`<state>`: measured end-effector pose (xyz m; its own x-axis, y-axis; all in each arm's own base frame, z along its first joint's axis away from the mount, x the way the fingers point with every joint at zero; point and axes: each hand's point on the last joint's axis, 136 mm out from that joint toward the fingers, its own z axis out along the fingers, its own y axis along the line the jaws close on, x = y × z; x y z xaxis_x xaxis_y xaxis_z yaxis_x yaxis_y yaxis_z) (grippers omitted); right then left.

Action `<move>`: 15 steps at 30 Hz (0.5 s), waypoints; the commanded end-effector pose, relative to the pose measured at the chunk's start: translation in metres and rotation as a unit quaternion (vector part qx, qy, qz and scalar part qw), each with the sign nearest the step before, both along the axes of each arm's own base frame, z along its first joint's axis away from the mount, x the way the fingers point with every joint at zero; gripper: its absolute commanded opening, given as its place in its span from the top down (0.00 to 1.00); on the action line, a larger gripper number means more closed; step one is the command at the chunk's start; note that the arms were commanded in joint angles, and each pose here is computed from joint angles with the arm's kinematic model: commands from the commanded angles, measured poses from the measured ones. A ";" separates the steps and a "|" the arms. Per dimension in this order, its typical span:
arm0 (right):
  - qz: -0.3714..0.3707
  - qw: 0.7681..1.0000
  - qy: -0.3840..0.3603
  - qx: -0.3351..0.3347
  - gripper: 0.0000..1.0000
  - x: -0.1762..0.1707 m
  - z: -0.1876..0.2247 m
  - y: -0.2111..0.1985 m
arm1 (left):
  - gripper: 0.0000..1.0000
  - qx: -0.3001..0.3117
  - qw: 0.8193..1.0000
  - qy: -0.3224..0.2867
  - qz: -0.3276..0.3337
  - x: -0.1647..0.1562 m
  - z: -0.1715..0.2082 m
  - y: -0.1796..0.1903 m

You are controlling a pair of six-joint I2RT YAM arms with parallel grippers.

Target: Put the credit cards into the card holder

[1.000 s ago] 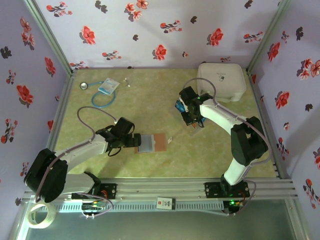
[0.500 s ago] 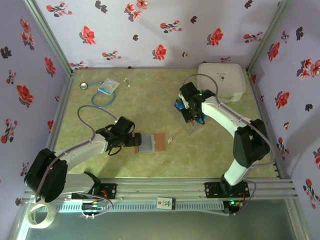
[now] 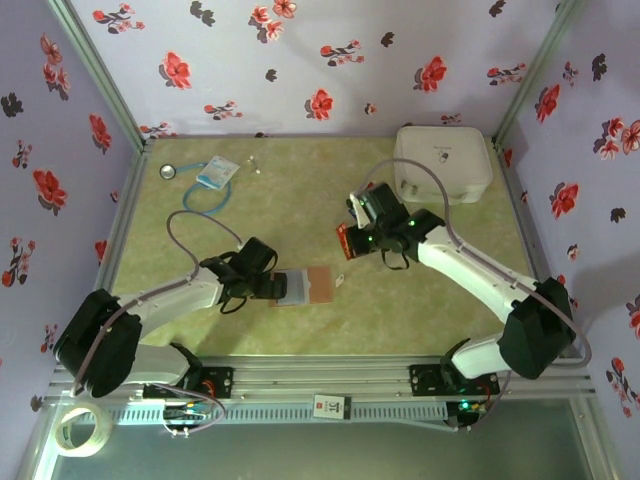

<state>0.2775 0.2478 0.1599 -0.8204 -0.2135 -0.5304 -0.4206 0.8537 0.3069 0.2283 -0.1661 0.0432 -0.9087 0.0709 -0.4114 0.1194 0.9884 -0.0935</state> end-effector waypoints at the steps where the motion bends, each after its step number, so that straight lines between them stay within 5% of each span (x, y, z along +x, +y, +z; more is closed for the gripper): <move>1: -0.025 0.988 0.023 0.152 1.00 -0.003 0.011 0.034 | 0.00 0.022 1.000 -0.009 -0.008 0.003 0.004 0.000; 7: -0.044 0.971 0.069 0.225 1.00 -0.013 -0.018 0.049 | 0.00 0.036 0.999 -0.007 -0.018 0.003 0.001 -0.003; 15: -0.047 0.966 0.104 0.233 1.00 -0.021 -0.054 0.063 | 0.00 0.046 0.999 -0.008 -0.024 0.007 -0.002 -0.008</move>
<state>0.2551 0.2984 0.1031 -0.9221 0.0601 -0.3823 -0.2398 0.6865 0.6864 0.2306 -0.1735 0.0377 -0.9059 0.1212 -0.4058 0.1489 0.9882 -0.0373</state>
